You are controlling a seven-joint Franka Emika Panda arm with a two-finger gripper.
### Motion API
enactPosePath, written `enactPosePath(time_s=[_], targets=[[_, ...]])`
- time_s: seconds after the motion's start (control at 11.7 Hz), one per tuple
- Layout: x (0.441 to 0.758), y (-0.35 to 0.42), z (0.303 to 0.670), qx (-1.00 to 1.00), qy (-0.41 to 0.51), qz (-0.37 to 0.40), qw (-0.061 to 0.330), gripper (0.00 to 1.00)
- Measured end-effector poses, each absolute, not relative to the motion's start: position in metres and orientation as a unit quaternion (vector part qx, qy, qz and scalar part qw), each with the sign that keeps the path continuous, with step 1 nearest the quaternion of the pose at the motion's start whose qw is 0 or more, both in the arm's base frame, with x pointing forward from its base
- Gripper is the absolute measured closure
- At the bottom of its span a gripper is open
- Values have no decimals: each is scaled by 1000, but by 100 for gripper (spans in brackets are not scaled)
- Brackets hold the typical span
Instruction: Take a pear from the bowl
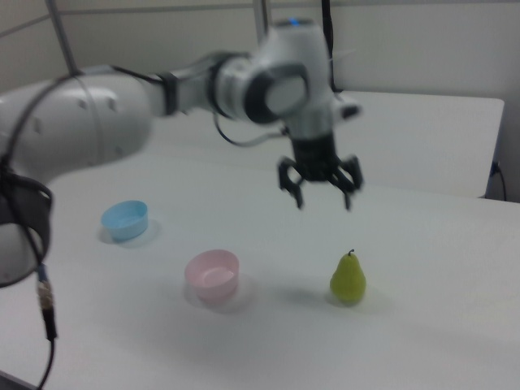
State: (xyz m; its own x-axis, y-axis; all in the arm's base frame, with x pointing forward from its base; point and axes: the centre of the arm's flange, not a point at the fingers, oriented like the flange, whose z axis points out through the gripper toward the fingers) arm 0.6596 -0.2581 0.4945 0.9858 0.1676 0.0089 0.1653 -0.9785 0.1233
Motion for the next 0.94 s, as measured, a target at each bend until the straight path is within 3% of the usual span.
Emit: enactPosePath(time_s=[0.26,0.51,0.69,0.94], targets=[[624,-178,592,996,62,-3,56,0],[583,-97,651,1000,6,12,3,0],[561,-50,663,999,11,15,-32,0],[567,-10,649,998,40,31,-48,0]])
